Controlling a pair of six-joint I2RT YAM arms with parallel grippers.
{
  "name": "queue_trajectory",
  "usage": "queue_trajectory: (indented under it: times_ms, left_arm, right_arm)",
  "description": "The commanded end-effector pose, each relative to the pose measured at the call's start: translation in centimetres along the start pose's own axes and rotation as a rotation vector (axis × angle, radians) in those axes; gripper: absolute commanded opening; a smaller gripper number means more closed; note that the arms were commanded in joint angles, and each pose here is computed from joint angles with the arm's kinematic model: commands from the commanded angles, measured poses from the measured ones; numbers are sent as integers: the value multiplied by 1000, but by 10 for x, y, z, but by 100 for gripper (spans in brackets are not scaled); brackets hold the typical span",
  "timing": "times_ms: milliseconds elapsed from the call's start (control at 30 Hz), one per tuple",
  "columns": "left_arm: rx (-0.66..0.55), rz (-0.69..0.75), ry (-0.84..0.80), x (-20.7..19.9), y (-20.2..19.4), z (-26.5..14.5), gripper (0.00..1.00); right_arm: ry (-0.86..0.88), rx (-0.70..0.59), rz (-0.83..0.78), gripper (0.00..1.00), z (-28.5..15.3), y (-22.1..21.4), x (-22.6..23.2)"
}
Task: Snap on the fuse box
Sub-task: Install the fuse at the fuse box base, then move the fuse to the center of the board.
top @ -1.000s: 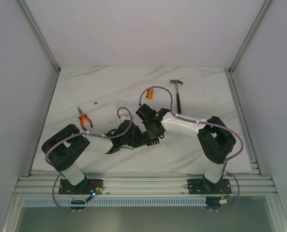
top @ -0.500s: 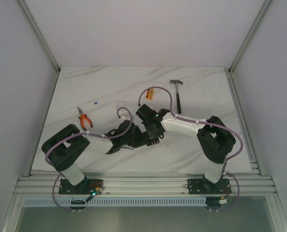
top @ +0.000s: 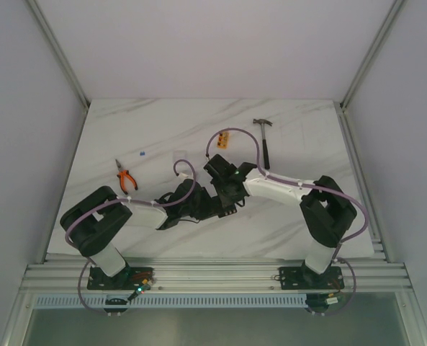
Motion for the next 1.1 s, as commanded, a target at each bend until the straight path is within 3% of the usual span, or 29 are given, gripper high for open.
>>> queue_trajectory:
  times_ms: [0,200,400,700,933,1067]
  left_arm:
    - [-22,7,38,4,2,-3,27]
    - [-58,56,32,-9,9,-10,36]
    - [-154,163,77,-19,36,-28,46]
    - [-458,262,320,-2,137,-67,69]
    - [-667,224,524,19,222,-91,83]
    - [-732,206,613,31,262,-95,85]
  right_arm:
    - [26,-45,5,30,-17,4,3]
    - [14,-138,11,40,-34,11,-5]
    - [-72,-259,93,59,-48,12,-39]
    - [-210,-439,255,83,-52,4,-103]
    - [-254,-527,247,97,-45,0,-120]
    - [-264,-548,221,100,-40,-2,-122]
Point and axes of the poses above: each gripper's point midway between its finger pads, its own z axis out along the fingers, its own x axis along the line the jaws close on, y = z × x, the point moved 5 cm from there along -z, back along the fingers, and after that the axes turned 12 degrees about -z, right-handed, at the moved point
